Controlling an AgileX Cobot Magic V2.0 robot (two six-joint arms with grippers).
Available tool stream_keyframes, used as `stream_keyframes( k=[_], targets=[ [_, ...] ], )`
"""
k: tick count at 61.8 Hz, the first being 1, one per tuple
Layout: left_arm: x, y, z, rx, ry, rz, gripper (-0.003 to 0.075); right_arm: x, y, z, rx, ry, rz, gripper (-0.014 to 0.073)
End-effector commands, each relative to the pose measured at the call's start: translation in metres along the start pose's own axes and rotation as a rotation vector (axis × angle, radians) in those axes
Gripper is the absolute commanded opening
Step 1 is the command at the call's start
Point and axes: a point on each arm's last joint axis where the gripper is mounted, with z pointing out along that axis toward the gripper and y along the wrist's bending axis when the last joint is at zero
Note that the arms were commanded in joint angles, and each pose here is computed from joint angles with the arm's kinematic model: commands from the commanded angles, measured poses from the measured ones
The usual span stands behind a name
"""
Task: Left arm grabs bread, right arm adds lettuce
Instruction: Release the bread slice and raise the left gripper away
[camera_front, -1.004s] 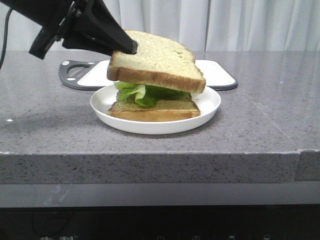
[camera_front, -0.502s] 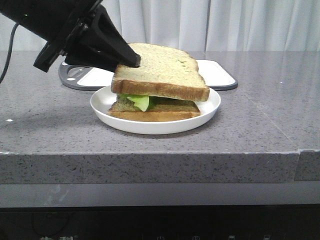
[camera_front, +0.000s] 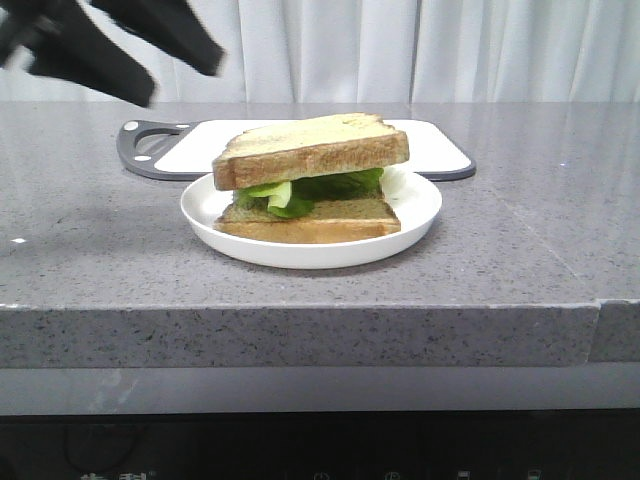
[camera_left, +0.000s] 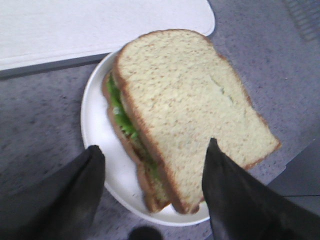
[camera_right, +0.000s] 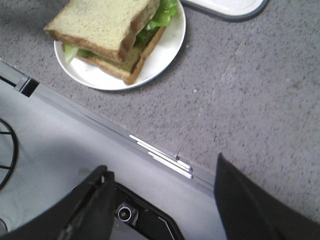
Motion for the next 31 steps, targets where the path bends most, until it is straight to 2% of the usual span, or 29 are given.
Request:
stream_keyframes(
  k=[1,7,17,31],
  targets=[
    [-0.004,-0.016,-0.043,-0.071,-0.073,0.052,0.0429,-0.004,0.006,-0.015,0.000,-0.071,0.009,0.0458],
    [0.005,-0.022,-0.071,-0.169,-0.077,0.071,0.0429,0.001,0.008,-0.024,0.030,-0.094,0.031,0.0458],
    [0.030,-0.034,-0.120,-0.320,-0.137,0.095,0.0420,0.011,0.003,-0.037,0.154,-0.105,0.118,0.0458],
    [0.084,-0.037,-0.168,-0.494,-0.273,0.115,0.0420,0.024,0.008,-0.058,0.218,-0.176,0.143,0.0458]
  ],
)
